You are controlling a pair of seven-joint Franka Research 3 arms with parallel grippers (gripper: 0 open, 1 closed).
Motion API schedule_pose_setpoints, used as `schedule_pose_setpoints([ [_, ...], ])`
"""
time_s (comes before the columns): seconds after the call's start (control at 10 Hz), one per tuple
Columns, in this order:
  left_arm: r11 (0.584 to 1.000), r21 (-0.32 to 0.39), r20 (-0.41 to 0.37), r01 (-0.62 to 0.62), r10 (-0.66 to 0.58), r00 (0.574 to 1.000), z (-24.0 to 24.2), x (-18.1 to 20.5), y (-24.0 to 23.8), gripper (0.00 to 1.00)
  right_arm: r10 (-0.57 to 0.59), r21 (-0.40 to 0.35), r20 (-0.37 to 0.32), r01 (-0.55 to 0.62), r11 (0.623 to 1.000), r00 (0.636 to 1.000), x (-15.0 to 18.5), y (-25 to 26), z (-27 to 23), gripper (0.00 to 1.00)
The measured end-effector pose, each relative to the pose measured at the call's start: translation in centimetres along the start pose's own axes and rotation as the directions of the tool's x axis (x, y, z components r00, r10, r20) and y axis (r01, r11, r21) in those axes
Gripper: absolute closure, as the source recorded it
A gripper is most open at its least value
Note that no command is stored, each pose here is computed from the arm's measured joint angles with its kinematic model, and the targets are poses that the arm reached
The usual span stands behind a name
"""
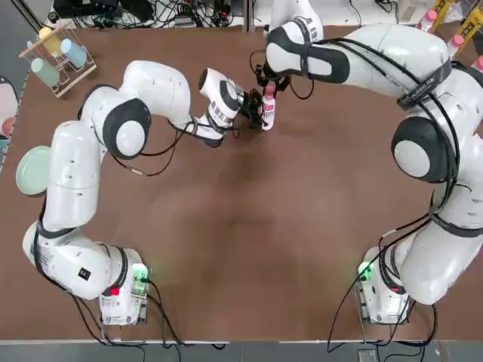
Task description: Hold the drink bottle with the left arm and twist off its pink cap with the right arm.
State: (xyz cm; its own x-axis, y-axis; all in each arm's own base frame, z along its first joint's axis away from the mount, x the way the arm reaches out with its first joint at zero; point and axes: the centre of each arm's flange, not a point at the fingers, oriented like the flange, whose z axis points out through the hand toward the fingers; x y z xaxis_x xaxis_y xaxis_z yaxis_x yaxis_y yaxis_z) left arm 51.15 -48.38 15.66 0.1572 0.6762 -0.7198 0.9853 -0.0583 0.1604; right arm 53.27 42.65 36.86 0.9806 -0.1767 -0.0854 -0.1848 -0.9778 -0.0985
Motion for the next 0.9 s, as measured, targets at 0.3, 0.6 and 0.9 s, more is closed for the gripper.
schedule_pose_setpoints([
  [0.3,1.000,0.000,0.000,0.000,0.000,1.000,0.00,0.01,0.00,0.40,-0.063,-0.012,-0.010,0.063,0.998,0.998,-0.18,-0.16,0.01,0.56],
  [0.6,1.000,0.000,0.000,0.000,0.000,1.000,0.00,0.01,0.00,0.40,-0.200,-0.020,-0.014,0.200,0.980,0.980,-0.28,-0.24,-0.02,0.56],
  [0.9,1.000,0.000,0.000,0.001,-0.001,1.000,-0.01,0.03,0.02,0.40,-0.366,-0.025,-0.012,0.366,0.930,0.930,-0.23,-0.18,-0.13,0.56],
])
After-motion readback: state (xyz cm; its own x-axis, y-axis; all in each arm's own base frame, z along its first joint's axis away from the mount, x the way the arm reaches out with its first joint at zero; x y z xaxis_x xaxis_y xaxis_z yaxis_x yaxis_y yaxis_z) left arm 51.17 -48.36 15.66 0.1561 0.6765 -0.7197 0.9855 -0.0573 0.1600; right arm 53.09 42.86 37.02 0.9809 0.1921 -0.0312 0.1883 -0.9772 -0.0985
